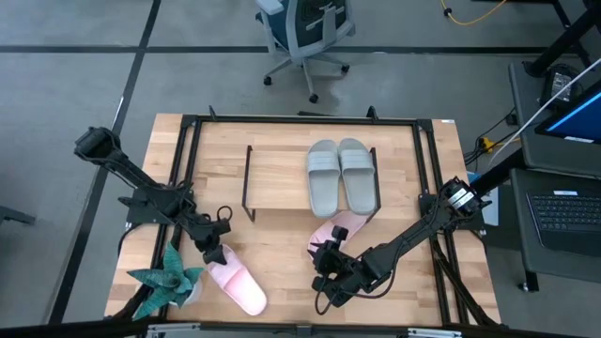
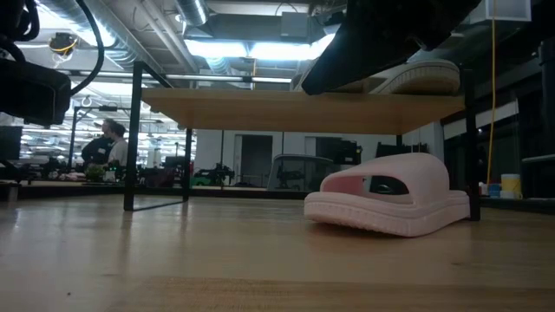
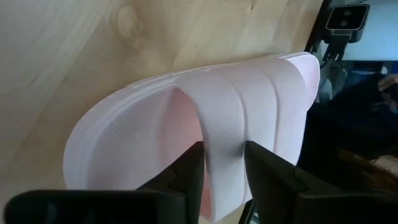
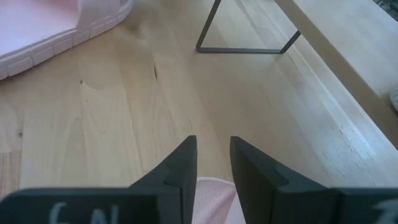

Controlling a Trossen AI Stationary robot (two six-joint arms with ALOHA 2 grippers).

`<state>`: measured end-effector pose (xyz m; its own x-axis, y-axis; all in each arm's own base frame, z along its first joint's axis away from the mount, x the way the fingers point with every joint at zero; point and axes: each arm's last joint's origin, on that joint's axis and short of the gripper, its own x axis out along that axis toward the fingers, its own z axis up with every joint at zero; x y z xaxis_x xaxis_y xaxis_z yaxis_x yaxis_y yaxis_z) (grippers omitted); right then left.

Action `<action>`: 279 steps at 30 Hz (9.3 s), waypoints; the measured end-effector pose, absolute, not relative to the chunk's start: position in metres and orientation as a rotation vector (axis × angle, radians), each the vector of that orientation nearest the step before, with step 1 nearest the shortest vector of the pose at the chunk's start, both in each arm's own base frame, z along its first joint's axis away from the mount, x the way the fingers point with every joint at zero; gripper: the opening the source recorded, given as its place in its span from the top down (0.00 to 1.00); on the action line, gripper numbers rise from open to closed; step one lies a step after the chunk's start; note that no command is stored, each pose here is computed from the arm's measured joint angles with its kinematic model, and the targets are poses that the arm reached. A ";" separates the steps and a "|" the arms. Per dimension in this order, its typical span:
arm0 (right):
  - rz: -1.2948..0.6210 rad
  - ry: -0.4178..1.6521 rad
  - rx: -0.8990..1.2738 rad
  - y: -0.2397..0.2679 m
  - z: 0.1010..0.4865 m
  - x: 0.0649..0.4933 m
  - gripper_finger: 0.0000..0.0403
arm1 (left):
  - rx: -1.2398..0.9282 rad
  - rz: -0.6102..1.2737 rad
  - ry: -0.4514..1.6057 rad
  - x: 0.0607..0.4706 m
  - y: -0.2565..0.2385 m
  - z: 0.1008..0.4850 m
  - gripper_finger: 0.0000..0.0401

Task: Pick and place slides into the shelf
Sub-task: Put the left pink slide on the shelf

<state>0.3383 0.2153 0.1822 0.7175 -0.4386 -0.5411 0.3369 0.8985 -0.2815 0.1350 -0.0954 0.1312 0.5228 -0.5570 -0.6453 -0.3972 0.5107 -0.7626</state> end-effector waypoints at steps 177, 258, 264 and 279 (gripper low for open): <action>0.101 0.671 0.075 0.165 0.317 0.407 0.97 | 0.192 -0.214 0.095 0.152 -0.101 0.259 0.92; 0.366 0.686 0.261 0.027 0.390 0.388 0.98 | 1.605 0.329 0.408 0.220 -0.145 0.300 0.80; 0.370 0.685 0.257 0.027 0.390 0.388 0.98 | 1.645 0.319 0.439 0.224 -0.148 0.292 0.80; 0.397 0.668 0.266 0.028 0.391 0.389 0.98 | 1.716 0.288 0.461 0.219 -0.153 0.289 0.80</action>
